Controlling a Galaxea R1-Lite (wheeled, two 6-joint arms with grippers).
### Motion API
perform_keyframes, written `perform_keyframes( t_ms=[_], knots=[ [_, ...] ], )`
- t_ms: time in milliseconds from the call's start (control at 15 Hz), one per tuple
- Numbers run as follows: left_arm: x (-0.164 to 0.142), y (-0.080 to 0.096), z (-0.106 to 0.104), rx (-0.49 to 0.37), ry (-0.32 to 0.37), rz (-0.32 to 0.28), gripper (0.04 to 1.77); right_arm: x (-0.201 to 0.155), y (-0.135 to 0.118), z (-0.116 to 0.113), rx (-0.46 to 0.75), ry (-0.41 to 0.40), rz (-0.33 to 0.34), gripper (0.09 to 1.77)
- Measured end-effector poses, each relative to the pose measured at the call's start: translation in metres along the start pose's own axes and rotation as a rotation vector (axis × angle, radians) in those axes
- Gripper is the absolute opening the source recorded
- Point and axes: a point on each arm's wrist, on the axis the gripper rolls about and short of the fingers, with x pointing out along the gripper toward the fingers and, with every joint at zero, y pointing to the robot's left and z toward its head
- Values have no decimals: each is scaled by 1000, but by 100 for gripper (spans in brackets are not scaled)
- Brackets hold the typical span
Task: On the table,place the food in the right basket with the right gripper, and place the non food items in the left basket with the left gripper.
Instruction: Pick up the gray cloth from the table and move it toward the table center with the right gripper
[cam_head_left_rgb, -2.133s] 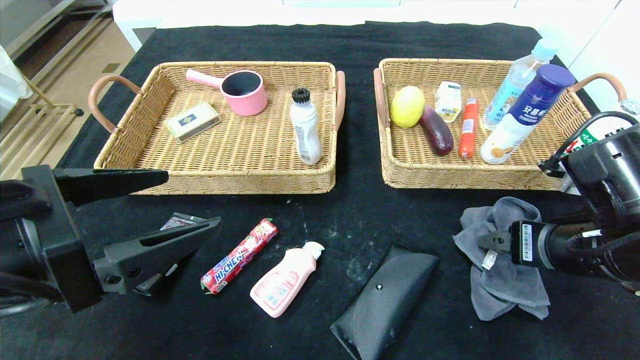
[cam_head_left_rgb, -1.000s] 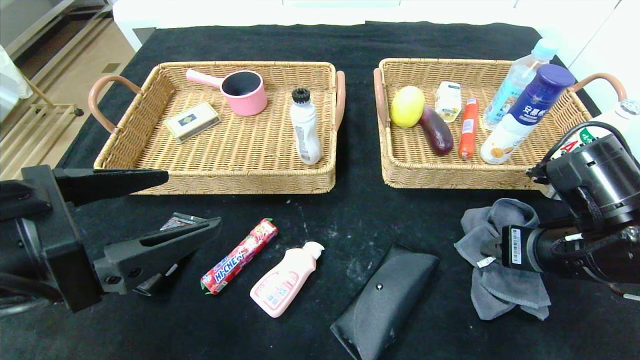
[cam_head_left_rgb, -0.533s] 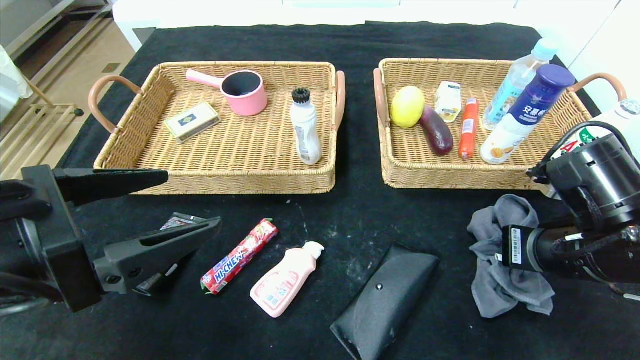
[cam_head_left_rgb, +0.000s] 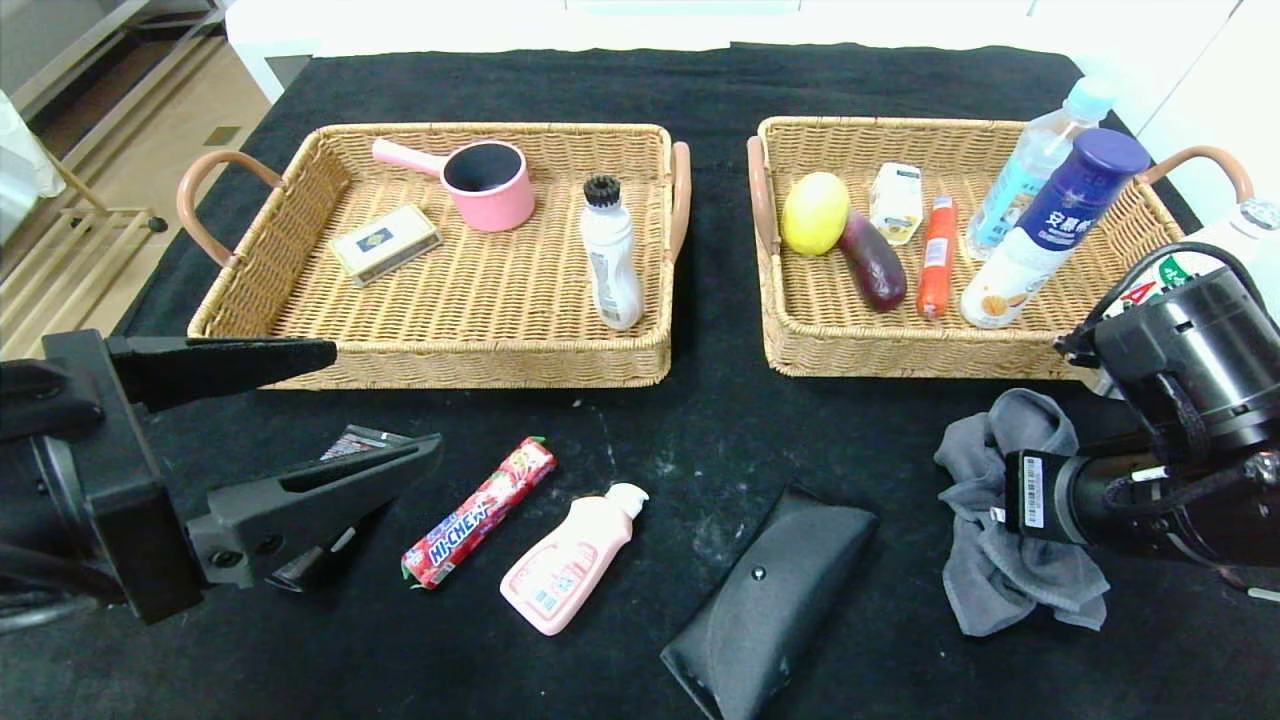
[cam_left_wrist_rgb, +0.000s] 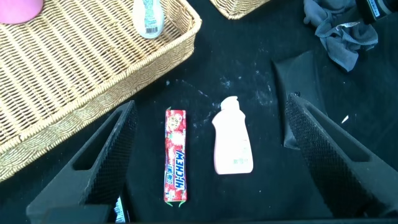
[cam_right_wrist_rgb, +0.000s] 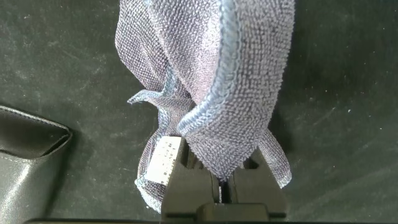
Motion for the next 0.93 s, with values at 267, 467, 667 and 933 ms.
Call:
perform_keyframes(
  t_ms=[267, 467, 667, 933],
  knots=[
    [0, 0, 0, 0, -1, 1, 172, -6, 0, 0, 0, -10, 16, 17],
    [0, 0, 0, 0, 0, 1, 172, -14, 0, 3, 5, -33, 37, 17],
    [0, 0, 0, 0, 0, 1, 172, -26, 2, 9, 13, -69, 70, 17],
    [0, 0, 1, -1, -2, 3, 172, -44, 12, 16, 8, -120, 141, 17]
  ],
)
